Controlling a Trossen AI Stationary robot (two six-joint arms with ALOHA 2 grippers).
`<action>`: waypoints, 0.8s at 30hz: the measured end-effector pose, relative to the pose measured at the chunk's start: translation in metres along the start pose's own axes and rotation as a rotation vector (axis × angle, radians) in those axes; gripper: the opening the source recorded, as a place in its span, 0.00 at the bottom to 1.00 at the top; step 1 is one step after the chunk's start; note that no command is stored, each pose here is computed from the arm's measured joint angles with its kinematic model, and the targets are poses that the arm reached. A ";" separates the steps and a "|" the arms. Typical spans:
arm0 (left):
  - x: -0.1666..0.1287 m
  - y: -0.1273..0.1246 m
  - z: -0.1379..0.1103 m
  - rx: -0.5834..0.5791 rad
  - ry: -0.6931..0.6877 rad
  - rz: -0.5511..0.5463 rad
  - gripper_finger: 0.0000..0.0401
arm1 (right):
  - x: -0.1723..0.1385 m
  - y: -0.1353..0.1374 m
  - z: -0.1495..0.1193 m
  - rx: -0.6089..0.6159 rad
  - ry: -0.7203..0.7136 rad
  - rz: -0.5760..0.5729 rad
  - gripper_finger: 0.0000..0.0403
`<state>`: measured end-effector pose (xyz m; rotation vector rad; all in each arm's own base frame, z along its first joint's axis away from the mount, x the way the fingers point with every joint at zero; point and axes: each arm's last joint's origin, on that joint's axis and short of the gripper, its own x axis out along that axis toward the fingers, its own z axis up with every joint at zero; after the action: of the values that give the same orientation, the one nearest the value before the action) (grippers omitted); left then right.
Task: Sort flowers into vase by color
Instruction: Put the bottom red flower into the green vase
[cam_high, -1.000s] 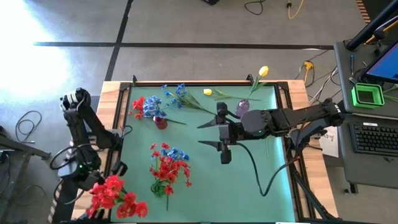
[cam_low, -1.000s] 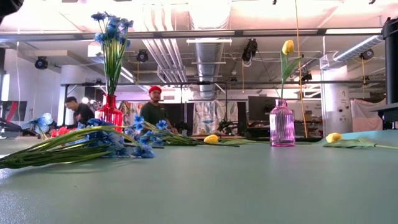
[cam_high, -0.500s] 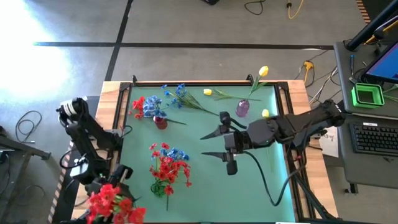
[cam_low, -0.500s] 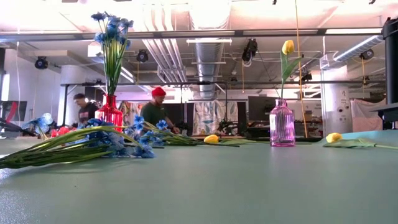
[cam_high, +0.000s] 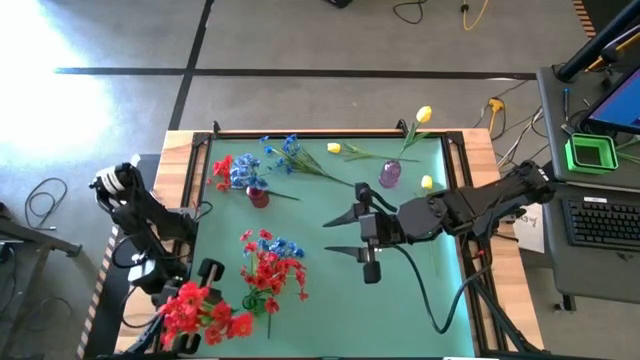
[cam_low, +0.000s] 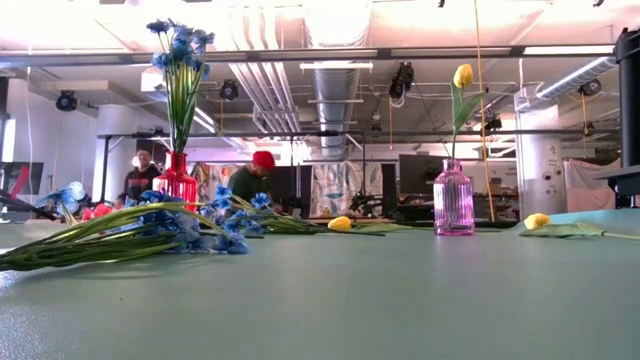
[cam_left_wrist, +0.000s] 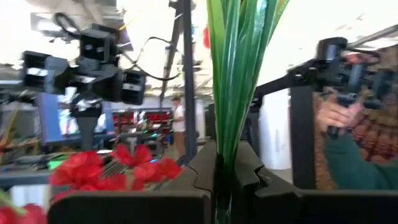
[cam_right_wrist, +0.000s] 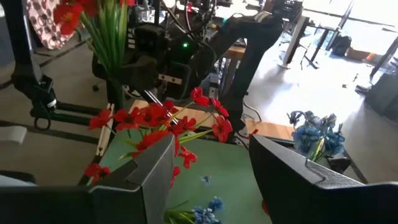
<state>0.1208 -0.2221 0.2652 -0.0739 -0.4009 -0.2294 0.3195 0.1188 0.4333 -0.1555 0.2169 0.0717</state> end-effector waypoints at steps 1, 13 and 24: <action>-0.001 0.000 -0.004 0.003 0.000 -0.003 0.00 | 0.001 0.000 -0.002 0.000 0.001 -0.001 0.50; -0.015 0.015 -0.034 0.082 0.089 0.067 0.00 | 0.006 0.002 -0.005 0.011 -0.033 -0.003 0.50; -0.014 0.028 -0.049 0.017 0.121 0.112 0.00 | 0.006 0.002 -0.006 0.009 -0.033 -0.003 0.50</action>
<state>0.1329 -0.1978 0.2137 -0.0647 -0.2774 -0.1194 0.3239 0.1204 0.4263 -0.1459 0.1839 0.0702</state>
